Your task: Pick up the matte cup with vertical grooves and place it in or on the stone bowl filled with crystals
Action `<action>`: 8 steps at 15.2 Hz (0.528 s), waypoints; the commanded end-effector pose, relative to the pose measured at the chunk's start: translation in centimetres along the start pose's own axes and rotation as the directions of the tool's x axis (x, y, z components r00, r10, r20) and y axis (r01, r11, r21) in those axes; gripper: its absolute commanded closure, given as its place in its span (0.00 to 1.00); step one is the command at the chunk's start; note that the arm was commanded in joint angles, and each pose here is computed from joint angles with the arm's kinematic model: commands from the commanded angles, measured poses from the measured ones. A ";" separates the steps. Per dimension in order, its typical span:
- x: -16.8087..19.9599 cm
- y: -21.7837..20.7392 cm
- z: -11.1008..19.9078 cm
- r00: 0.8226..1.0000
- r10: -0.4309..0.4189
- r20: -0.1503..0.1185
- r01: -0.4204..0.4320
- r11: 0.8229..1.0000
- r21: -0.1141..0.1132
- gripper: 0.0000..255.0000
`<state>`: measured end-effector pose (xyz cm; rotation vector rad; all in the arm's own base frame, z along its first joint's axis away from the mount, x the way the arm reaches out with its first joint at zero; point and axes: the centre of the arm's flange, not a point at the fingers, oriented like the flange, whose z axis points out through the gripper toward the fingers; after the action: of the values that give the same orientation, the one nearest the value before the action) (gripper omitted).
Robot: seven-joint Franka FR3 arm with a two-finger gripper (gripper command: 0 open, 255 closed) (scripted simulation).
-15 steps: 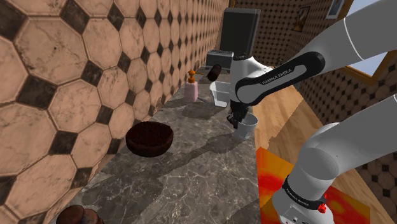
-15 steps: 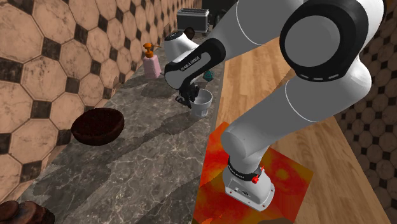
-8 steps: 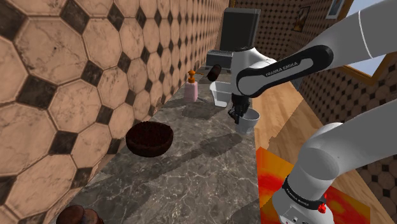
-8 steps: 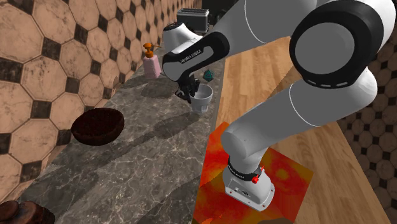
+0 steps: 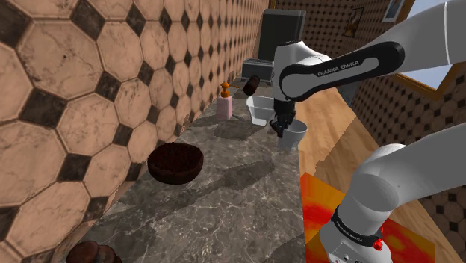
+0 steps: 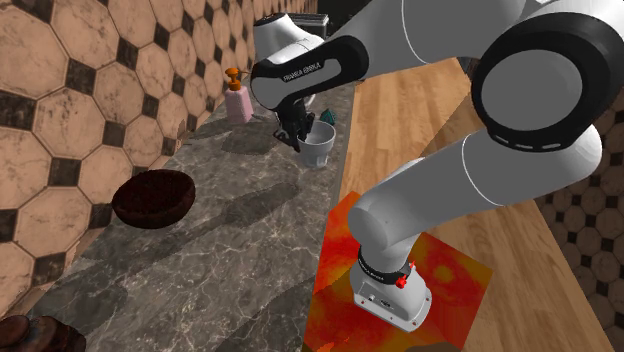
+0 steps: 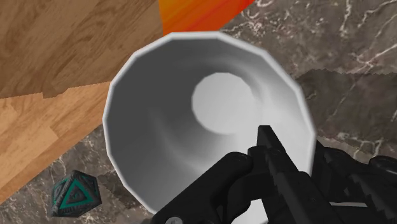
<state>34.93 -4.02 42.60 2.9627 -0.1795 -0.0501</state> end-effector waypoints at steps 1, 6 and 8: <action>0.1 0.3 -1.1 1.000 0.000 0.000 0.000 1.000 0.000 1.00; 0.1 0.7 -3.7 1.000 0.000 0.000 0.000 1.000 0.000 1.00; 0.0 0.9 -4.7 1.000 0.000 0.000 0.000 1.000 0.000 1.00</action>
<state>35.11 -4.08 46.78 2.9626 -0.1796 -0.0504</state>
